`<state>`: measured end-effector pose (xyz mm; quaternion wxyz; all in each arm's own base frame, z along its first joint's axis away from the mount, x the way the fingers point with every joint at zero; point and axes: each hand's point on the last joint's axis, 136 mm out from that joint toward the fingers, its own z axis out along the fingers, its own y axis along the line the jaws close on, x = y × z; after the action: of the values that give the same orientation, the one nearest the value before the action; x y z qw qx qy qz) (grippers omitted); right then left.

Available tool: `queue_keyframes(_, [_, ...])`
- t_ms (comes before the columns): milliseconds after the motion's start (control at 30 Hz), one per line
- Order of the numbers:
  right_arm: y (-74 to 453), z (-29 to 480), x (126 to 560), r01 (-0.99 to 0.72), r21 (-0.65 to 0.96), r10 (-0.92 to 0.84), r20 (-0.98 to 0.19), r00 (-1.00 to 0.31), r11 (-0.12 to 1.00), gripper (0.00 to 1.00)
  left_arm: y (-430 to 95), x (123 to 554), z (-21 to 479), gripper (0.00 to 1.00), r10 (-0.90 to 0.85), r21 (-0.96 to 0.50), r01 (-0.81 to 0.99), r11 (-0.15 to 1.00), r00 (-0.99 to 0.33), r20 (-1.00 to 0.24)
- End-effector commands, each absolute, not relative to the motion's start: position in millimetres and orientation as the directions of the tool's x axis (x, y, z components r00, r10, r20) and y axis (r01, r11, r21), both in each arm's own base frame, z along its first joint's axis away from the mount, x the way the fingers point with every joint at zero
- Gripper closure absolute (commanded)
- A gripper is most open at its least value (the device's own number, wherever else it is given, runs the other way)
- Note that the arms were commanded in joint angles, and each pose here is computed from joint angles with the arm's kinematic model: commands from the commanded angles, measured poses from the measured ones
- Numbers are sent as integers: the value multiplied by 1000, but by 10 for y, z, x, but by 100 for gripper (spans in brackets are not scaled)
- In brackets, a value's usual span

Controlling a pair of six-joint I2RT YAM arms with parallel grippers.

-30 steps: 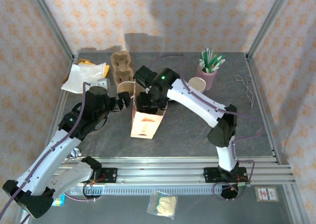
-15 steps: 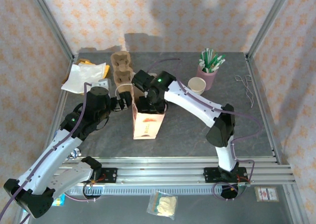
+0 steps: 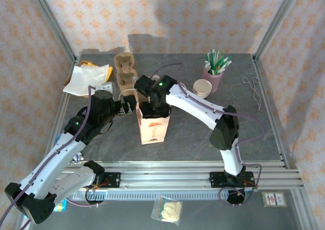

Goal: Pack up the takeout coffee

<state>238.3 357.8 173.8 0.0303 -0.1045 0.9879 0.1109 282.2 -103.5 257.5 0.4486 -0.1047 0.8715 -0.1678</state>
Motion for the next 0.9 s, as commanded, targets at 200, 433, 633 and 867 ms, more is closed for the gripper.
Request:
queue_keyframes(200, [3448,1395,2335,-221,99,-219,-28,-975,970,49,-1008,2841,2683,1,-350,-401,-26,916,-541,-765])
queue_keyframes(433, [3354,1236,2310,-228,49,-228,-1,-974,972,48,-990,2833,2701,1,-347,-395,-28,918,-537,-769])
queue_keyframes(633, [3295,1151,2308,-230,15,-230,8,-973,973,47,-966,2816,2709,1,-347,-391,-32,920,-532,-772])
queue_keyframes(867, [3279,1121,2328,-230,0,-230,5,-973,973,43,-918,2797,2749,1,-347,-383,-40,923,-519,-781])
